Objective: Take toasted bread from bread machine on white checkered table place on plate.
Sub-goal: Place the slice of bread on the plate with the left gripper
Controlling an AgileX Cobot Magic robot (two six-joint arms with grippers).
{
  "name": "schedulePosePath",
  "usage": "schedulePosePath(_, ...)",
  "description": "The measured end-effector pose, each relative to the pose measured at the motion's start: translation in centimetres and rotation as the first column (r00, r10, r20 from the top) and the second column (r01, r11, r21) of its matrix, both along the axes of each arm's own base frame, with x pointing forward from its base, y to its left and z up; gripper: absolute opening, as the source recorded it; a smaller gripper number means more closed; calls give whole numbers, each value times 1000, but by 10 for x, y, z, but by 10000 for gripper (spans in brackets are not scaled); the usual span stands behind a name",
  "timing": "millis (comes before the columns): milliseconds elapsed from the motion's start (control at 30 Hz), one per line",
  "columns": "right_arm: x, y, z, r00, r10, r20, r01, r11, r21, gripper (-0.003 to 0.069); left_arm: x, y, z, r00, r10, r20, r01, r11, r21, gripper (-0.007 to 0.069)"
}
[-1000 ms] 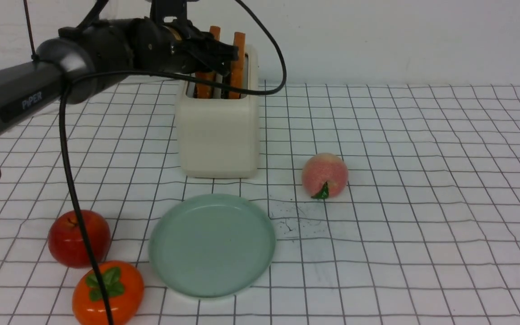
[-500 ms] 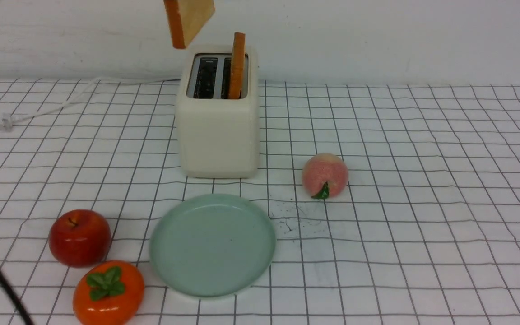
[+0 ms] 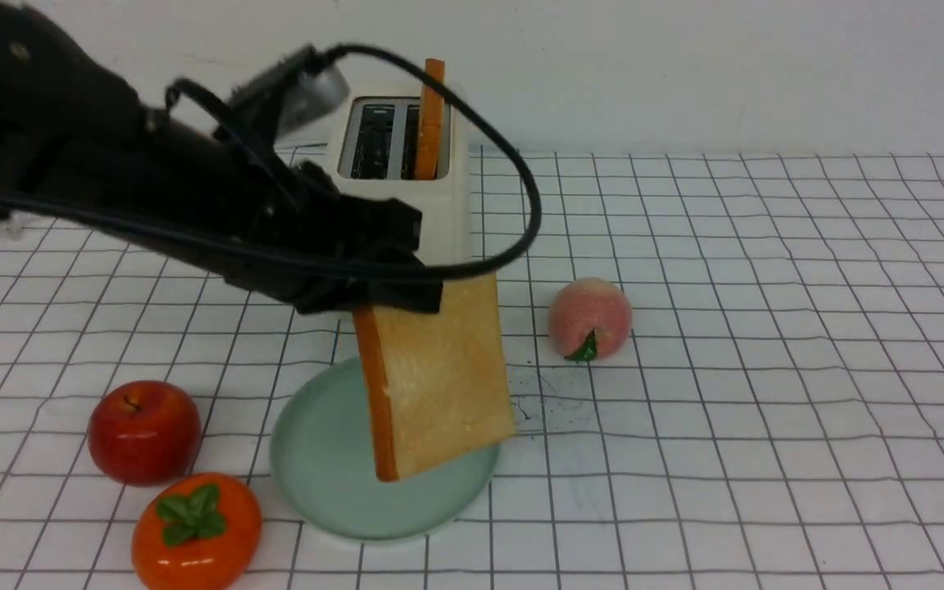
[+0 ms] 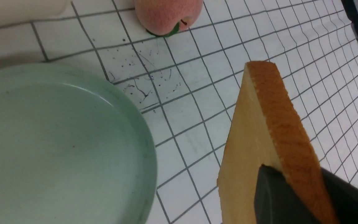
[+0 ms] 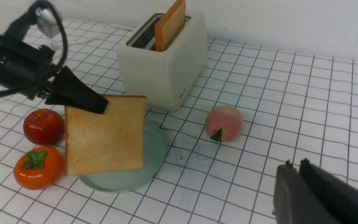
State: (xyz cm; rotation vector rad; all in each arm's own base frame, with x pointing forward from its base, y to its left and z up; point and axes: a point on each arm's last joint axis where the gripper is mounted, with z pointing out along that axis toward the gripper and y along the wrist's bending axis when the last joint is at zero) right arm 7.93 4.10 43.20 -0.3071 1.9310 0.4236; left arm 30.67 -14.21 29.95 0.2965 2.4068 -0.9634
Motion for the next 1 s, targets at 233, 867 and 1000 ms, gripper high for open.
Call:
schedulePosePath(233, -2, 1, -3, 999, 16, -48, -16, 1000, 4, 41, 23, -6, -54, 995, 35, -93, -34, 999, 11, 106)
schedulePosePath(867, -4, 2, -6, 996, 28, -87, -27, 1000, 6, 42, 30, 18, -57, 993, 97, -73, -91, 992, 87, 106)
schedulePosePath(1000, -4, 2, -6, 996, 28, -87, -27, 1000, 6, 42, 37, 15, -77, 988, 107, -113, -95, 990, 107, 106)
